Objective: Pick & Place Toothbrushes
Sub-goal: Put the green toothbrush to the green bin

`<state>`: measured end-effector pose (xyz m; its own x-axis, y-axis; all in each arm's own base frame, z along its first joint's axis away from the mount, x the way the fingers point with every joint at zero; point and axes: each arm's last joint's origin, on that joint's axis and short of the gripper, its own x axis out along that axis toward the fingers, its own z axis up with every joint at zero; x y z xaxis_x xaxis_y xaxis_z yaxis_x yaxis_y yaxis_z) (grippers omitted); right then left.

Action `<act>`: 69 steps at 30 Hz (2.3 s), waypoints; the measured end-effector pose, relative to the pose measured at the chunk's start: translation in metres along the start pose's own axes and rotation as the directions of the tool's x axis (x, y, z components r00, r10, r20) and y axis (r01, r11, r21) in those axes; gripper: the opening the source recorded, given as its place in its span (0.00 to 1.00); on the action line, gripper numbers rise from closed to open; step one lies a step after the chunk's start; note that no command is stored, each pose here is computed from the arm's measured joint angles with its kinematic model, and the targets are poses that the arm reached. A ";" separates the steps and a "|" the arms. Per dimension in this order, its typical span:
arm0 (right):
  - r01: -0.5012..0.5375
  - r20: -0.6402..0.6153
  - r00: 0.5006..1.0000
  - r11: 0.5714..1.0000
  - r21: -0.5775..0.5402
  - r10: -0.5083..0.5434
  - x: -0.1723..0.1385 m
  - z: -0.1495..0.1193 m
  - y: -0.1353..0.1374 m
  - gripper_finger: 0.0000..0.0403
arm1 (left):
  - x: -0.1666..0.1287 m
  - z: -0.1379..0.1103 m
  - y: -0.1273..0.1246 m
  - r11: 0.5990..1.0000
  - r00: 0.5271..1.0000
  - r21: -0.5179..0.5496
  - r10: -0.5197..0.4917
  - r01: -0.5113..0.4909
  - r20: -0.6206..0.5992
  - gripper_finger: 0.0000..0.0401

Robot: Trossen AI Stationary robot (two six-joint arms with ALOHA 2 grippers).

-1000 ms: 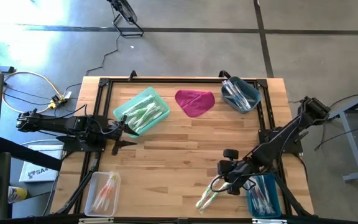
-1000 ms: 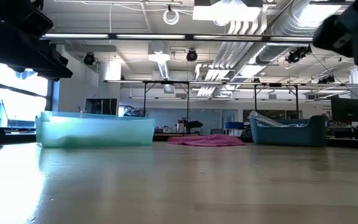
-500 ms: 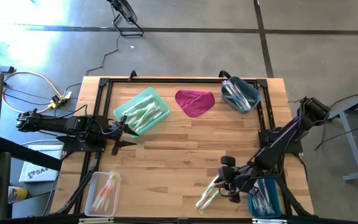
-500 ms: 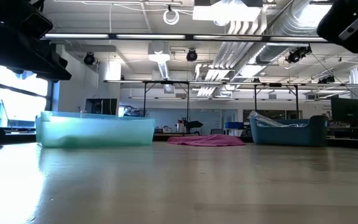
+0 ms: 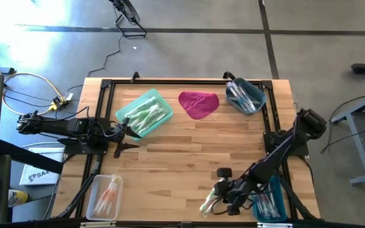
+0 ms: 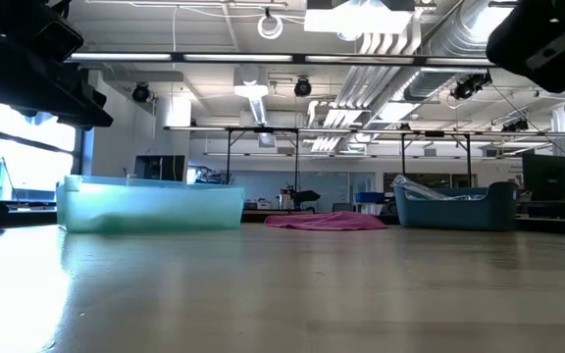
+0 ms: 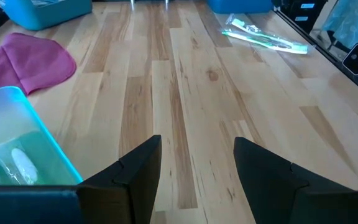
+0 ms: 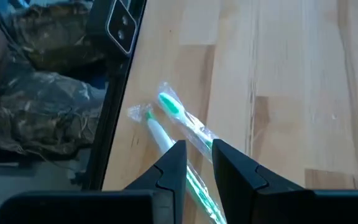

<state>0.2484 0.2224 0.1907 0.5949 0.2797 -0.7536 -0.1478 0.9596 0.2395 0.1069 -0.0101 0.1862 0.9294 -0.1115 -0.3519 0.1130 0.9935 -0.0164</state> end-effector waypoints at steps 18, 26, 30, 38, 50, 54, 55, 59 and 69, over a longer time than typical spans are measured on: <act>0.113 -0.187 0.979 0.983 0.144 -0.085 -0.003 -0.015 -0.010 0.20 | 0.000 -0.002 0.000 1.000 1.000 -0.004 -0.003 0.003 -0.018 0.49; 0.141 -0.211 0.970 0.985 0.095 -0.118 -0.004 -0.021 -0.009 0.41 | 0.000 -0.002 0.000 1.000 1.000 -0.004 -0.003 0.003 -0.018 0.49; 0.142 -0.219 0.967 0.989 0.051 -0.127 -0.005 -0.026 -0.005 0.46 | 0.000 -0.002 0.000 1.000 1.000 -0.004 -0.003 0.003 -0.018 0.49; 0.198 -0.289 0.938 0.980 -0.003 -0.190 0.022 -0.045 -0.004 0.44 | 0.000 -0.002 0.000 1.000 1.000 -0.004 -0.003 0.003 -0.020 0.49; 0.211 -0.342 0.917 0.977 -0.016 -0.204 0.036 -0.055 -0.005 0.43 | 0.000 -0.002 0.000 1.000 1.000 -0.004 -0.002 0.002 -0.021 0.49; 0.209 -0.347 0.916 0.978 -0.013 -0.201 0.037 -0.056 -0.005 0.40 | 0.000 -0.002 0.000 1.000 1.000 -0.004 -0.002 0.002 -0.021 0.49; 0.210 -0.347 0.916 0.978 -0.014 -0.202 0.037 -0.056 -0.005 0.39 | 0.000 -0.002 0.000 1.000 1.000 -0.004 -0.002 0.002 -0.021 0.49; 0.211 -0.349 0.915 0.977 -0.018 -0.204 0.037 -0.056 -0.006 0.32 | 0.000 -0.002 0.000 1.000 1.000 -0.004 -0.002 0.002 -0.021 0.49; 0.209 -0.352 0.914 0.978 -0.020 -0.203 0.037 -0.057 -0.006 0.15 | 0.000 -0.002 0.000 1.000 1.000 -0.004 -0.002 0.002 -0.021 0.49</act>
<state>0.2268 0.2288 0.1263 0.2957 0.0720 -0.9526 -0.0360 0.9973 0.0642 0.1062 -0.0101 0.1841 0.9217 -0.1128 -0.3711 0.1130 0.9934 -0.0212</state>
